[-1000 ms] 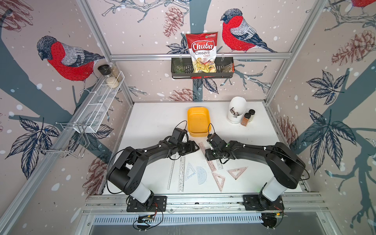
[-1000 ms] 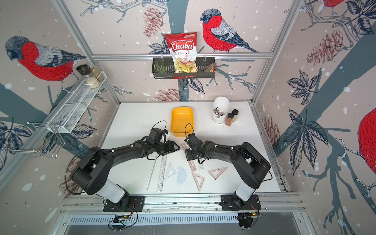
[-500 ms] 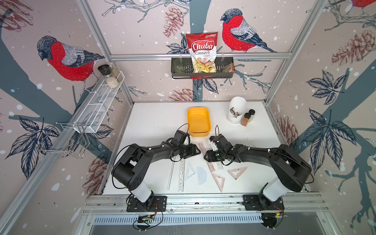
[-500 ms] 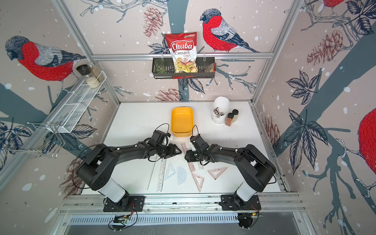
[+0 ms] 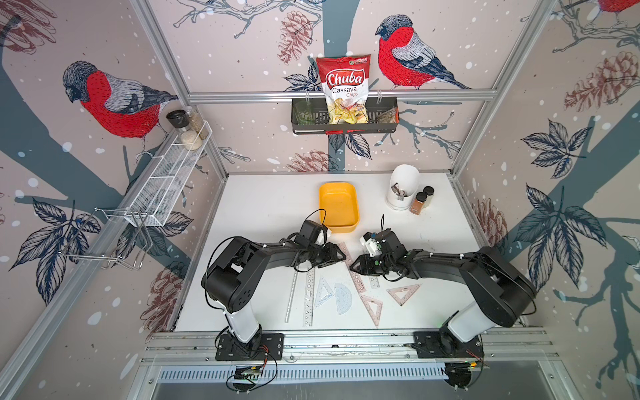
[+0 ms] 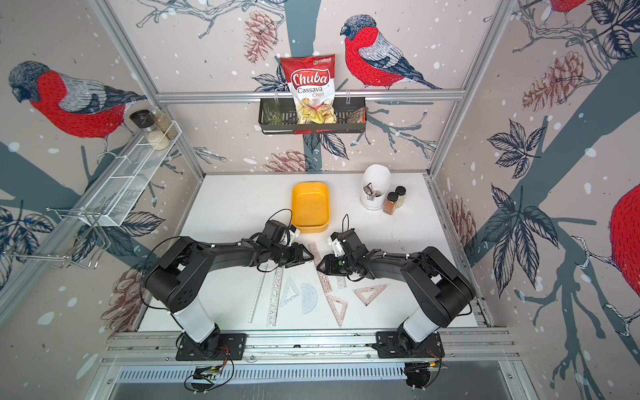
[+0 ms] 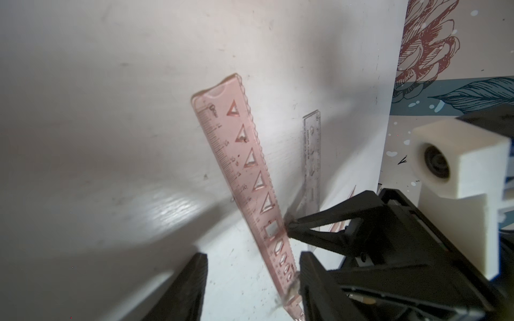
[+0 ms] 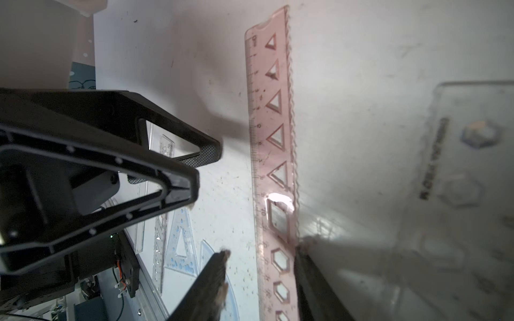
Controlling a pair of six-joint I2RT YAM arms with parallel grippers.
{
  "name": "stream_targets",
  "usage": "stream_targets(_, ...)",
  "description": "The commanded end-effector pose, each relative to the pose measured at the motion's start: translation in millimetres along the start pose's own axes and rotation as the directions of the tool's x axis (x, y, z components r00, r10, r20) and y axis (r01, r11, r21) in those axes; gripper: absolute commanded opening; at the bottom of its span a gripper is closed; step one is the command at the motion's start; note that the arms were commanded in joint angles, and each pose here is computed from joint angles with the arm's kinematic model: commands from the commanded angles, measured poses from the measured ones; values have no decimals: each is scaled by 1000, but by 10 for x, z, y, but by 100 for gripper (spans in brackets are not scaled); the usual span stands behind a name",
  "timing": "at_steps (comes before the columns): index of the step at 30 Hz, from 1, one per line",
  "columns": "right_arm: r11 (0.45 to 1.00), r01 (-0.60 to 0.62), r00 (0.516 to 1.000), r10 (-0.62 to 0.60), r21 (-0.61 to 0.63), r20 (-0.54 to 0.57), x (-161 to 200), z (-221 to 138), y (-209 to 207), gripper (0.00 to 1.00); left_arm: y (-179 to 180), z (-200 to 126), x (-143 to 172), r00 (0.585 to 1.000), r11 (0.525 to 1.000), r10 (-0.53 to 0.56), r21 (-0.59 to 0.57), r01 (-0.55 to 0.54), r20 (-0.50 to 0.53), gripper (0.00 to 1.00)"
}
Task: Put the scattered rulers into the storage box
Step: Pick up the ruler from the center of the board.
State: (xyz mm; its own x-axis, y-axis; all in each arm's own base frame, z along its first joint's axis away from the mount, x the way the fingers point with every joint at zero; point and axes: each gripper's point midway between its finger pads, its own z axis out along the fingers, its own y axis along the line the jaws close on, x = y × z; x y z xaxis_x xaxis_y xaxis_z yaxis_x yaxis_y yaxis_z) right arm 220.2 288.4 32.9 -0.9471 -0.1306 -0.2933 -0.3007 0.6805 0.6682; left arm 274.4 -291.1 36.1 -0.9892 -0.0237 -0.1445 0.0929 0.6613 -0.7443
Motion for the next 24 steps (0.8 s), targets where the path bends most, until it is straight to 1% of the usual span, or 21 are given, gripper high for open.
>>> stream_targets(1, 997, 23, 1000, -23, -70, 0, -42, 0, 116, 45, 82, 52, 12, 1000, 999, -17, -30, 16, -15, 58)
stream_targets(3, 997, 27, 1000, -27, -68, -2, -52, 0, 101, 44, 92, 81, 13, 1000, 999, -19, -28, 19, -25, 57)
stream_targets(4, 997, 32, 999, -32, -69, 0, -63, -8, 105, 43, 93, 84, 17, 999, 999, -23, -29, 22, -29, 54)
stream_targets(6, 997, 37, 999, -36, -65, 19, -95, -48, 93, 41, 68, 73, 21, 999, 1000, -21, -21, 21, -31, 43)
stream_targets(9, 997, 41, 998, -38, -59, 59, -145, -143, 65, 39, -47, 8, -26, 1000, 1000, -6, 0, 6, -9, 32)
stream_targets(13, 998, 46, 993, -40, -48, 108, -211, -255, 22, 35, -221, -8, -102, 999, 999, 27, 31, -27, 22, 20)
stream_targets(19, 998, 47, 992, -42, -45, 120, -210, -281, -1, 33, -304, 148, -105, 999, 997, 48, 55, -48, 2, 9)
stream_targets(24, 998, 48, 992, -42, -45, 123, -200, -291, -3, 33, -236, 219, -103, 999, 998, 44, 37, -44, -6, 6)
